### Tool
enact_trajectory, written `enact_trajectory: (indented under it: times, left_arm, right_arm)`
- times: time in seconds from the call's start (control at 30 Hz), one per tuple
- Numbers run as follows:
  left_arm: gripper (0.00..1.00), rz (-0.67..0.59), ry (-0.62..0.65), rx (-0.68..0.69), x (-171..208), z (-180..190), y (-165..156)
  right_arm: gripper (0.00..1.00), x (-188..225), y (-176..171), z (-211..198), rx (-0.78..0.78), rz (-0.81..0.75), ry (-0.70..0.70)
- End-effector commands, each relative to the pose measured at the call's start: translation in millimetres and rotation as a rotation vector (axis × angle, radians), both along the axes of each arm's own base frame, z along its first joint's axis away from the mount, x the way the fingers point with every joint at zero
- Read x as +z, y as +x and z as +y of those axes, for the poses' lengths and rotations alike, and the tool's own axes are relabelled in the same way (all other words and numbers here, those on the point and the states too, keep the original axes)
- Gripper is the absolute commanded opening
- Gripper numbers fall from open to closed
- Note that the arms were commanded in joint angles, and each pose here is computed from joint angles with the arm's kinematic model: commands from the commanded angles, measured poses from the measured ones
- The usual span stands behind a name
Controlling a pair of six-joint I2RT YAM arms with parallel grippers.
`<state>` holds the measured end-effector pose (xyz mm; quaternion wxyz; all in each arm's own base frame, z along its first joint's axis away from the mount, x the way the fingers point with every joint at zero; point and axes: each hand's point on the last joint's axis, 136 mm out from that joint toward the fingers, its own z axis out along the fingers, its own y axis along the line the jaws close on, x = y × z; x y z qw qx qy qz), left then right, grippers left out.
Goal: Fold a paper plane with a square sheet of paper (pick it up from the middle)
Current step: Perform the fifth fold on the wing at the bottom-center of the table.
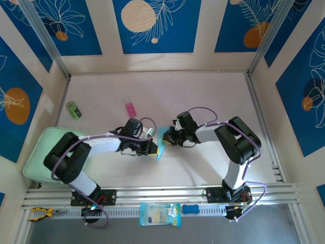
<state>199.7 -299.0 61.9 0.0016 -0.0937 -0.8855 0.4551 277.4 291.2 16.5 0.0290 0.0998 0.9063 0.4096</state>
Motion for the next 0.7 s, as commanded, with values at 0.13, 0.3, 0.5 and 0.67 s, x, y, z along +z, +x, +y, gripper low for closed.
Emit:
enact_trajectory:
  times: [0.13,0.3,0.5,0.67]
  left_arm:
    - [0.04,0.003,-0.057,-0.046,7,-31,13]
    - [0.04,0.004,0.011,-0.054,-10,-31,19]
    - [0.04,0.044,0.091,-0.067,-37,-21,8]
    - [0.04,0.078,0.108,-0.061,-49,-14,-2]
  right_arm:
    - [0.14,-43,-25,-22,-0.025,0.124,-0.154]
    - [0.14,-43,-25,-22,-0.025,0.125,-0.155]
    - [0.14,-45,-26,-23,-0.027,0.131,-0.159]
    - [0.14,-45,-26,-23,-0.025,0.132,-0.161]
